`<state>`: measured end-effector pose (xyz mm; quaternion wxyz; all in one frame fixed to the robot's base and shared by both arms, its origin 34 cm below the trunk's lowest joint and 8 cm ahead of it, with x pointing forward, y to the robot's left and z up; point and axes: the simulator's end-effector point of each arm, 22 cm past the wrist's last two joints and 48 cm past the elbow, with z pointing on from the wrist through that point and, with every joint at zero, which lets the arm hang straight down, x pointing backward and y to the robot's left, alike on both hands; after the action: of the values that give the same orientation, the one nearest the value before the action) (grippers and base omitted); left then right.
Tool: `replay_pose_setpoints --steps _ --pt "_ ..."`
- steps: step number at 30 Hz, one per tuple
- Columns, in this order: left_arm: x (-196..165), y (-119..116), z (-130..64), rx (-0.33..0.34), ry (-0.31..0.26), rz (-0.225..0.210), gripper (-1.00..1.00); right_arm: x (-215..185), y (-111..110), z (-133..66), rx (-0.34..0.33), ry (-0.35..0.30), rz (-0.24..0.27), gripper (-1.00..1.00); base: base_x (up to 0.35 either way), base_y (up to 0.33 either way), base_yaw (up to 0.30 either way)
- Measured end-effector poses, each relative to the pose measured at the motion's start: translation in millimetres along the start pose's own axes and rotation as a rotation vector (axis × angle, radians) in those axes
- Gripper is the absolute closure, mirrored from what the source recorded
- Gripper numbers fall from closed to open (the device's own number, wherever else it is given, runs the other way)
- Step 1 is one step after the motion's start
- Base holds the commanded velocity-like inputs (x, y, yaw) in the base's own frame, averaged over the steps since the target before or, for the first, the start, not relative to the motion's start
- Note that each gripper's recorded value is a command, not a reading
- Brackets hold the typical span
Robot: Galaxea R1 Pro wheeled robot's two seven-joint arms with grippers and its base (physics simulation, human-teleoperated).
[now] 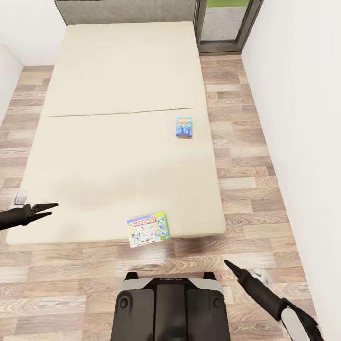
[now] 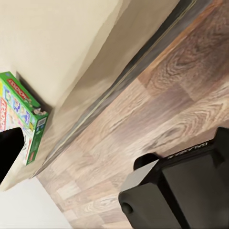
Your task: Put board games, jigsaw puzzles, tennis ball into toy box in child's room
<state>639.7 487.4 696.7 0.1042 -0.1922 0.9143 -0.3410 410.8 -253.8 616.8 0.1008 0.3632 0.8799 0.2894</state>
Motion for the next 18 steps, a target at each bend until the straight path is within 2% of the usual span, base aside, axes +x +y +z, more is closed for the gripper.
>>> replay_pose_setpoints --steps 4,8,18 --pt "28 15 -1.7 0.021 0.014 -0.036 -1.0 7 6 25.3 0.002 0.022 0.002 -1.0 0.0 0.0 0.0" --pt "50 26 -7.3 0.031 0.027 -0.051 -1.0 10 6 42.2 0.011 0.038 0.011 -1.0 0.0 0.0 0.0" --pt "96 40 -23.8 0.052 0.064 -0.083 -1.0 13 -13 65.5 0.051 0.03 0.037 -1.0 0.0 0.002 0.0"
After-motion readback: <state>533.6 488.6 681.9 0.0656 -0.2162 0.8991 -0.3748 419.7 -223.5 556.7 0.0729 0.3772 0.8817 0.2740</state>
